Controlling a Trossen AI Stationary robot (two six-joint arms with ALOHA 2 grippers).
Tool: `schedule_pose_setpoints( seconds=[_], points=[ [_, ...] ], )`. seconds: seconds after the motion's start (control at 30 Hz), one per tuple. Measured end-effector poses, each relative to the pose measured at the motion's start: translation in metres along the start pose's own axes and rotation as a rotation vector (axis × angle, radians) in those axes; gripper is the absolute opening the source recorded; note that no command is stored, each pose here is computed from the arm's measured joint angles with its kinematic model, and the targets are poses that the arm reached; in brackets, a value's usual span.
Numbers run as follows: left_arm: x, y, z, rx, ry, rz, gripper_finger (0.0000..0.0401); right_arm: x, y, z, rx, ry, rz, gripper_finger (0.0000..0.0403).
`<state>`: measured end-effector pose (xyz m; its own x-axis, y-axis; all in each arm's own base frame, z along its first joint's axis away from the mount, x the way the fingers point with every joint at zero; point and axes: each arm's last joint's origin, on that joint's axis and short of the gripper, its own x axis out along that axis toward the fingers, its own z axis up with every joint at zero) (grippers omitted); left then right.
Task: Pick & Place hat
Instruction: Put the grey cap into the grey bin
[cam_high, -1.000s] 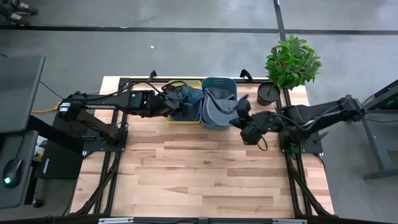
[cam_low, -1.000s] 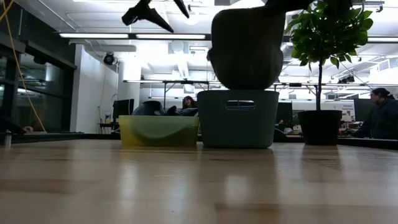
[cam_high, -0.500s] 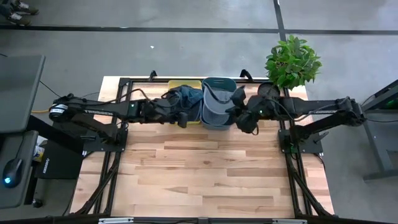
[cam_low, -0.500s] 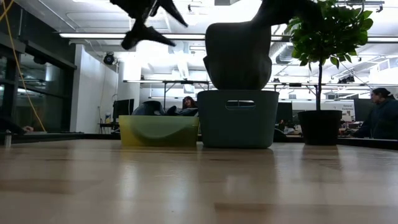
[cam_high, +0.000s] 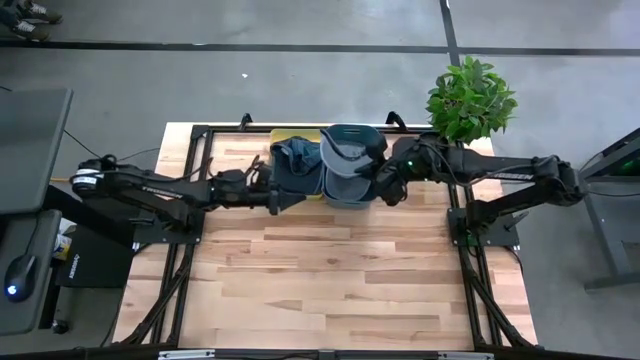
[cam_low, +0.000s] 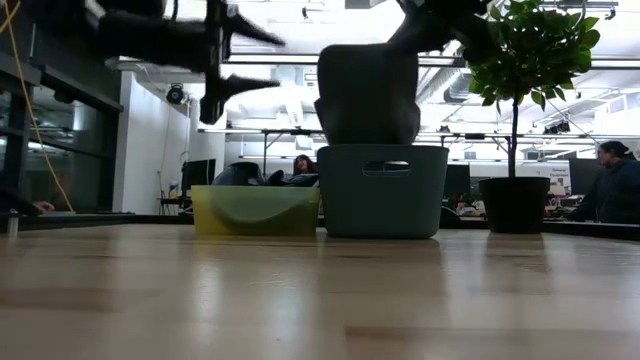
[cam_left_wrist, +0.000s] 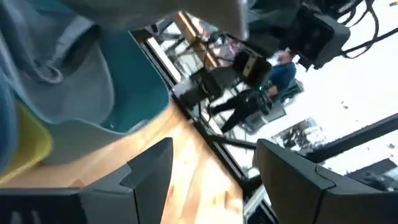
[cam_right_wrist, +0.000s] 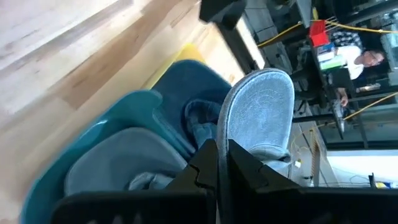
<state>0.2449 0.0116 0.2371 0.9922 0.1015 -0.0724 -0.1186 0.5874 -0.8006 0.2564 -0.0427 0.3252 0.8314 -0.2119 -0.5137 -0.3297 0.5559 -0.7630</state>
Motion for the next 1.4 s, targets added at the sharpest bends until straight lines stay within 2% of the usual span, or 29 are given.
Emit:
schedule_pose_setpoints(
  seconds=[0.1, 0.37, 0.43, 0.57, 0.67, 0.73, 0.9, 1.03, 1.27, 1.4],
  points=[
    [-0.007, 0.017, -0.005, -0.004, -0.005, -0.029, 0.0229, 0.005, -0.006, -0.001, 0.009, -0.017, 0.004, 0.0006],
    [-0.033, 0.03, -0.009, 0.012, -0.032, -0.33, 0.0229, 0.031, -0.018, -0.005, -0.049, 0.047, 0.011, 0.0006],
    [-0.041, 0.035, -0.013, 0.014, -0.059, -0.358, 0.0229, 0.037, -0.018, -0.008, -0.071, 0.084, 0.012, 0.0006],
    [-0.062, 0.047, -0.021, -0.017, -0.137, -0.378, 0.0229, 0.042, -0.018, -0.013, -0.071, 0.103, 0.014, 0.0006],
    [-0.074, 0.061, -0.03, -0.051, -0.144, -0.331, 0.0229, 0.042, -0.02, -0.015, -0.043, 0.11, 0.004, 0.0006],
    [-0.079, 0.059, -0.028, -0.046, -0.171, -0.383, 0.0229, 0.042, -0.021, -0.016, -0.036, 0.114, 0.003, 0.0006],
    [-0.083, 0.053, -0.027, 0.043, -0.153, -0.457, 0.0229, 0.041, -0.02, -0.016, -0.009, 0.097, 0.013, 0.0006],
    [-0.084, 0.052, -0.027, 0.096, -0.124, -0.474, 0.0229, 0.042, -0.021, -0.019, 0.022, 0.072, 0.03, 0.0006],
    [-0.083, 0.061, -0.029, 0.116, -0.068, -0.369, 0.0229, 0.041, -0.024, -0.028, 0.019, 0.104, 0.03, 0.0006],
    [-0.087, 0.062, -0.021, 0.155, -0.099, -0.388, 0.0229, 0.042, -0.025, -0.036, 0.036, 0.108, 0.058, 0.0006]
  ],
)
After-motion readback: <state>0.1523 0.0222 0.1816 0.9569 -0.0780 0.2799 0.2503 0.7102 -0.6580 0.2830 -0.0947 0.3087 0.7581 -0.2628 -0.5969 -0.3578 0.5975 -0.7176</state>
